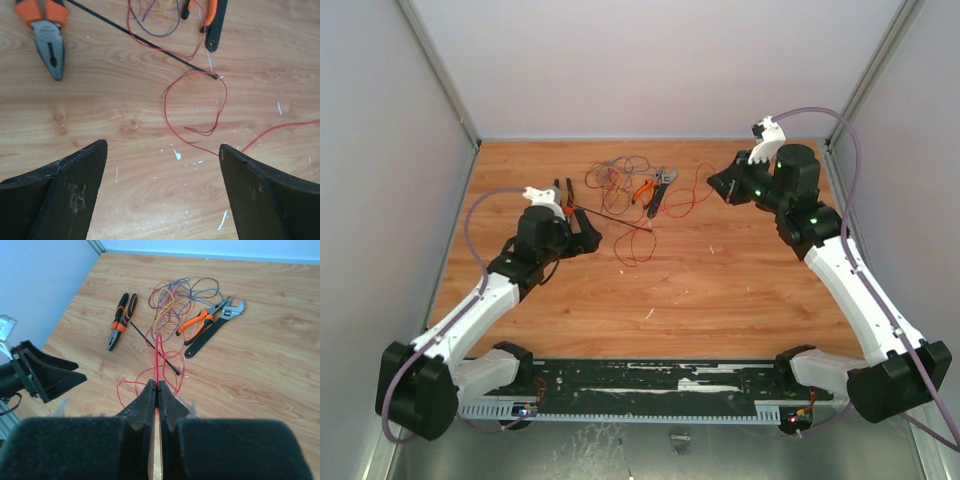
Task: Zip-tie the wires
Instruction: Straighten the cable at the center of the board.
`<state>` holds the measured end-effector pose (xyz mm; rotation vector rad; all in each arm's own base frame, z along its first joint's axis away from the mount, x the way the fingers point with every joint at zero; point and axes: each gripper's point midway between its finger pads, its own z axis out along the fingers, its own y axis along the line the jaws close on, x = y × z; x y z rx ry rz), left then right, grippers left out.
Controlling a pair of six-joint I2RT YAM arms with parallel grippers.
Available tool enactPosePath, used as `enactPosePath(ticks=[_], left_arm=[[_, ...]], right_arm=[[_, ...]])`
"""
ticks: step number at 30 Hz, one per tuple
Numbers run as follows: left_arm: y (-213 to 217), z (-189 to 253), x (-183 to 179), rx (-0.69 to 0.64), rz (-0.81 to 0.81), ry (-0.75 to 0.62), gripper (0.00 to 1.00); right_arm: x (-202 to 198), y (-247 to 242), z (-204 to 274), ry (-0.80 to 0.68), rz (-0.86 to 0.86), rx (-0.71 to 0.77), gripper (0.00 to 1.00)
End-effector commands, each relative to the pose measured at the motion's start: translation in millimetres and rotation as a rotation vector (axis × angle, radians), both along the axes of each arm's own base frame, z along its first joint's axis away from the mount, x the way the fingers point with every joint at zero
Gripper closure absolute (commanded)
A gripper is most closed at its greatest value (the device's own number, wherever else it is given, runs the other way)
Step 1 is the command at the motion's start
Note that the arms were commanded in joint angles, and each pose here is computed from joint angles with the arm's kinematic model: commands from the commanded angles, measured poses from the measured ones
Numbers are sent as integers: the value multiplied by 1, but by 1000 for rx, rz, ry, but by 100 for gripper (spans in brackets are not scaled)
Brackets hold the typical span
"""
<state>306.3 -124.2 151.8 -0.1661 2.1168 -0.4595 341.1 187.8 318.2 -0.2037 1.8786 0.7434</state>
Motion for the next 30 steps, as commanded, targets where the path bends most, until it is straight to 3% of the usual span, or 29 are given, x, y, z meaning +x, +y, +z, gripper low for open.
enactPosePath(ticks=[1,11,25,30], left_arm=[[-24,-2,22,-15,-53,-22,2],[-67,-51,77,265,-200,97,3],[-124,-82,82,355,-388,167,26],[-147,-86,83,420,-477,135,29]], right_arm=[[-7,-10,27,-76,-17,-20,100],[-23,-28,0,-39,-73,-75,100],[-28,-25,11,-76,-46,-51,100],[-29,-25,12,-84,-45,-55,100]])
